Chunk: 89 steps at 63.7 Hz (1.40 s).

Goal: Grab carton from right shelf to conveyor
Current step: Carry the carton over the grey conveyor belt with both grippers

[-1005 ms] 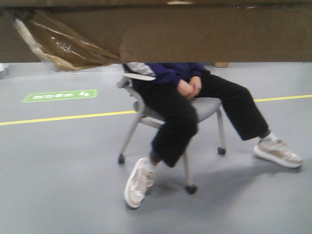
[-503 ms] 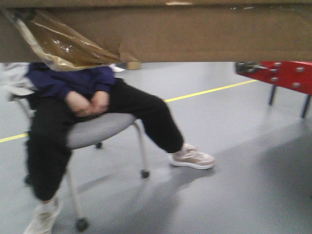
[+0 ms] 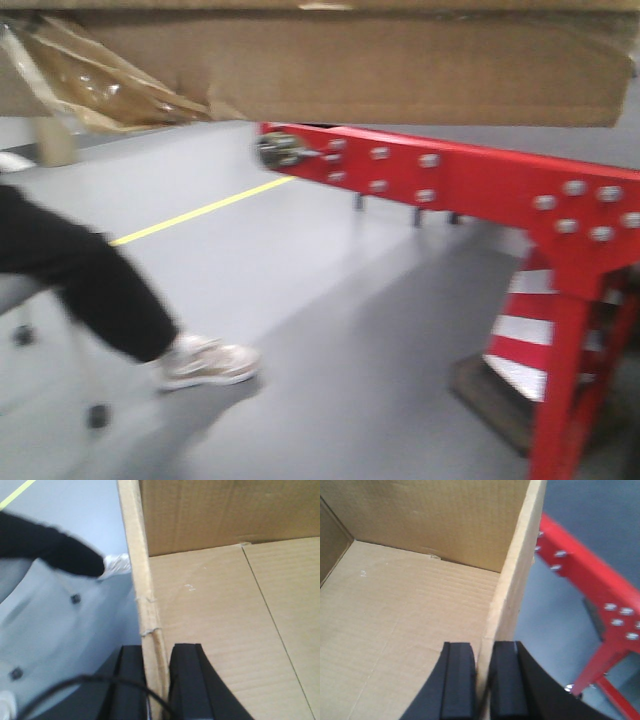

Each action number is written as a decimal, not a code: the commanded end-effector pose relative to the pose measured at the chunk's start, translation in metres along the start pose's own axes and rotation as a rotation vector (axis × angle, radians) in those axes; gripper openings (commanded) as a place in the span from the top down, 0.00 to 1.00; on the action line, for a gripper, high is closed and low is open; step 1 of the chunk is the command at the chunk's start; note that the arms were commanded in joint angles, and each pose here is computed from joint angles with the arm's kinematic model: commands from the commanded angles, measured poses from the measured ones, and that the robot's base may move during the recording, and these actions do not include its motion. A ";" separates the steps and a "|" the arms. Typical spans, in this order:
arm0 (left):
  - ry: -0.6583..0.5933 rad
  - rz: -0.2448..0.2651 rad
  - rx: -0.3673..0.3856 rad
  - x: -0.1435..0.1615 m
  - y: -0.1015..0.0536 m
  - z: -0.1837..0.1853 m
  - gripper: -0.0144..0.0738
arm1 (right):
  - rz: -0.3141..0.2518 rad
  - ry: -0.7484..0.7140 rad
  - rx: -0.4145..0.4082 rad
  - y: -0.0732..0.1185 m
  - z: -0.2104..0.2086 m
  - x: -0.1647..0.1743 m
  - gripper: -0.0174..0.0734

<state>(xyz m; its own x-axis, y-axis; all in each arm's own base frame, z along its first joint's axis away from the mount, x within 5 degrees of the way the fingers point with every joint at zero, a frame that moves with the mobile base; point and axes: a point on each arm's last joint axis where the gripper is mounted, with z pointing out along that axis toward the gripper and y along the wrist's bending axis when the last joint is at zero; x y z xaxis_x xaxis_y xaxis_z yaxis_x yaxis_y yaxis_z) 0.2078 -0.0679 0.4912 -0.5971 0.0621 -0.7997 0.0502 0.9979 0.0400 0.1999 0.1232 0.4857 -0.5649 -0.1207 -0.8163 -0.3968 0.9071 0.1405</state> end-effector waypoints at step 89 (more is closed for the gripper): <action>-0.099 0.058 -0.143 -0.010 0.014 -0.006 0.86 | -0.017 -0.044 -0.003 -0.001 -0.005 -0.003 0.88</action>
<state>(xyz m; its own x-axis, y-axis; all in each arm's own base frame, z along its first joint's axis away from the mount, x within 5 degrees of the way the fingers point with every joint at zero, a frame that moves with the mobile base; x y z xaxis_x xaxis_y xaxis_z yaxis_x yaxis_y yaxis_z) 0.2101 -0.0629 0.4951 -0.5573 0.0979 -0.8245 0.0142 0.9940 0.1084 0.2004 0.1258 0.4856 -0.5653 -0.1053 -0.8181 -0.4059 0.8989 0.1648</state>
